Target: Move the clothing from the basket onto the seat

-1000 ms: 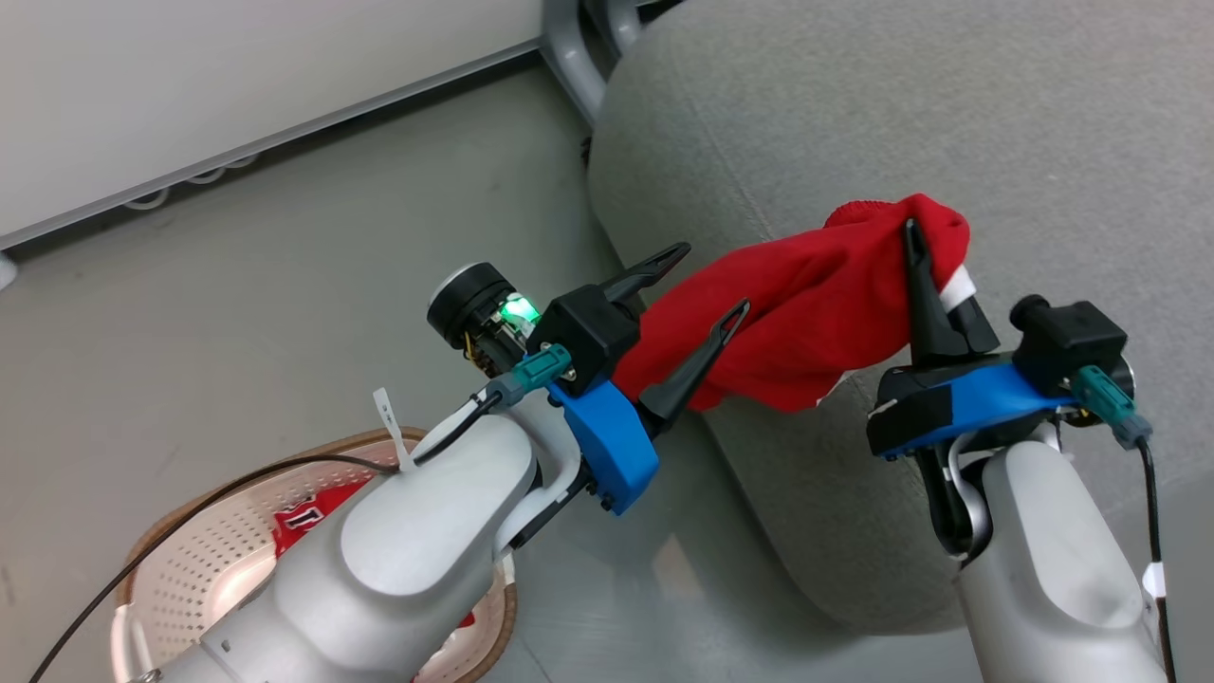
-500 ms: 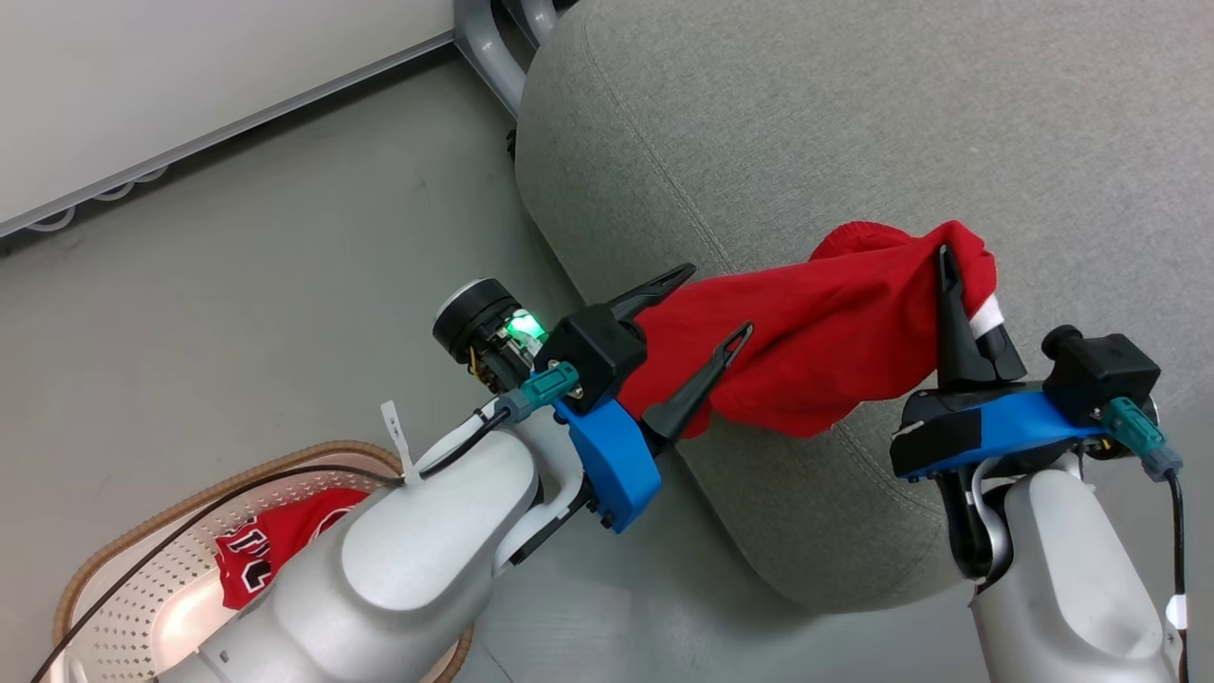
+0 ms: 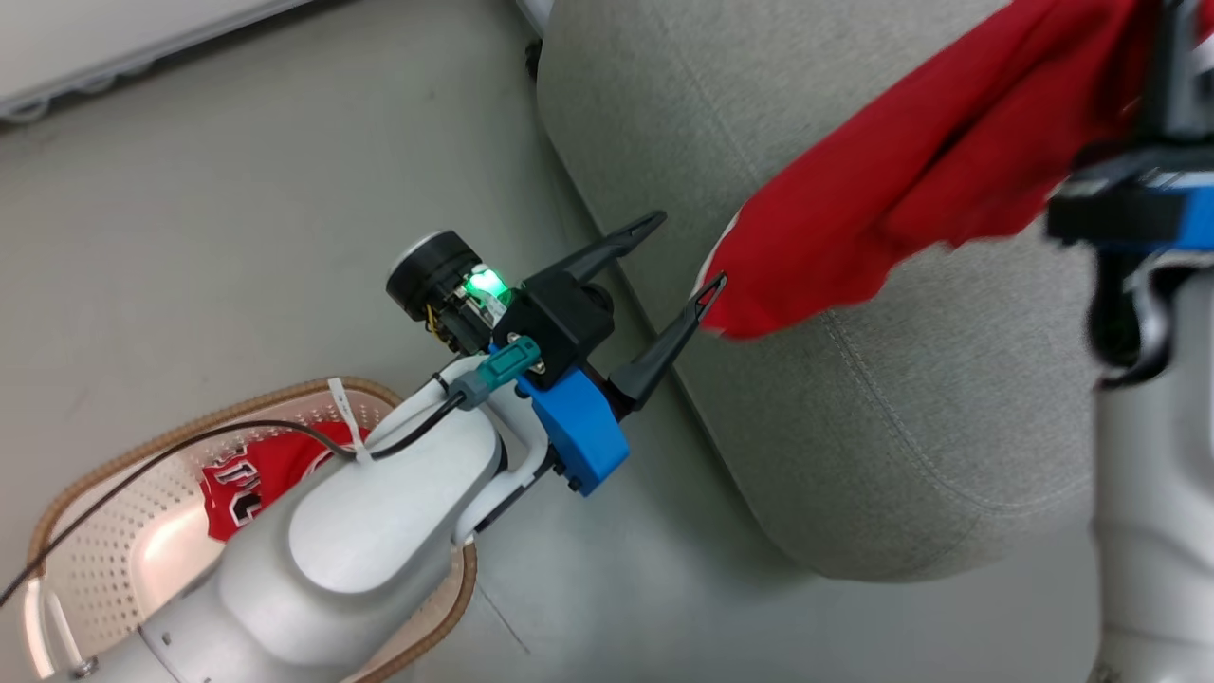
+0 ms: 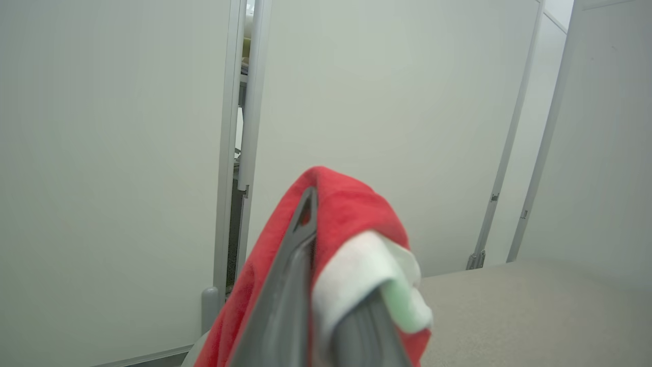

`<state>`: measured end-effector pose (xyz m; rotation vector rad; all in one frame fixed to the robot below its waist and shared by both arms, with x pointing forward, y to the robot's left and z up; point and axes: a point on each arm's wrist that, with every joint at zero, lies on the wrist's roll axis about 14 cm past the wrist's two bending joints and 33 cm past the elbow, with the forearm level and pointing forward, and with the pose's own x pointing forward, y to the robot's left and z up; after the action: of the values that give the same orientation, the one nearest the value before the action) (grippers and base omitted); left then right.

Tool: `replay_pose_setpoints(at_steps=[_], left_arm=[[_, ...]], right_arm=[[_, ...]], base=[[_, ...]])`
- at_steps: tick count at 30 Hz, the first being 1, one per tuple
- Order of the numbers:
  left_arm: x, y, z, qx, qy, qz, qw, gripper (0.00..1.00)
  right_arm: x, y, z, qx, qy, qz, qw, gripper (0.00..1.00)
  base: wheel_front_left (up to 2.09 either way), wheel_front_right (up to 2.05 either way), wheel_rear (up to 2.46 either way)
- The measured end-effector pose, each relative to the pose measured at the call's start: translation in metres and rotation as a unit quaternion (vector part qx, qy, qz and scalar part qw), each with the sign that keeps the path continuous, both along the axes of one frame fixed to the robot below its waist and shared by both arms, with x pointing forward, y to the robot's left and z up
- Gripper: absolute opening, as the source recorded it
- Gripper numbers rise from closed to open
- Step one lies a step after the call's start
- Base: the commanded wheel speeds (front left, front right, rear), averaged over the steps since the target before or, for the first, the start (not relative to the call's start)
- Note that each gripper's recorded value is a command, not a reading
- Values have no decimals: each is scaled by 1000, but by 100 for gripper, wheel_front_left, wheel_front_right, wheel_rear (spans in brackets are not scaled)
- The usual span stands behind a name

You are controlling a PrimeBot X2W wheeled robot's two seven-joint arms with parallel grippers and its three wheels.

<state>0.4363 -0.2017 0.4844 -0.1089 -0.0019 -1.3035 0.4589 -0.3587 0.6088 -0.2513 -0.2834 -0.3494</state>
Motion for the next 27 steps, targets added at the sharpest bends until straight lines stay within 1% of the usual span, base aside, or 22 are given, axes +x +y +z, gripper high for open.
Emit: replay_pose_setpoints(at_steps=[4, 7, 10, 13, 16, 21, 23, 27], left_arm=[[17, 8, -17, 2, 8, 10, 1000, 100], [29, 15, -32, 4, 15, 19, 1000, 100], [42, 24, -48, 7, 22, 28, 999, 100], [51, 31, -63, 9, 27, 35, 999, 100], [58, 36, -76, 9, 32, 40, 999, 100], [66, 43, -94, 10, 41, 47, 998, 100], [69, 46, -101, 11, 47, 50, 998, 100], [72, 52, -116, 17, 57, 58, 997, 100]], right_arm=[[18, -23, 39, -46, -45, -21, 998, 0], [26, -41, 61, -74, -70, -42, 994, 0], [33, -59, 70, -91, -84, -63, 990, 0], [41, -75, 65, -103, -75, -79, 989, 0], [51, -89, 37, -91, -46, -93, 990, 0], [66, -106, -34, -55, 31, -111, 992, 0], [70, -109, -65, -45, 69, -116, 990, 0], [71, -109, -120, -12, 125, -125, 984, 0]], base=[[0, 0, 0], [0, 0, 0], [0, 0, 0], [0, 0, 0], [0, 0, 0], [0, 0, 0], [0, 0, 0], [0, 0, 0]])
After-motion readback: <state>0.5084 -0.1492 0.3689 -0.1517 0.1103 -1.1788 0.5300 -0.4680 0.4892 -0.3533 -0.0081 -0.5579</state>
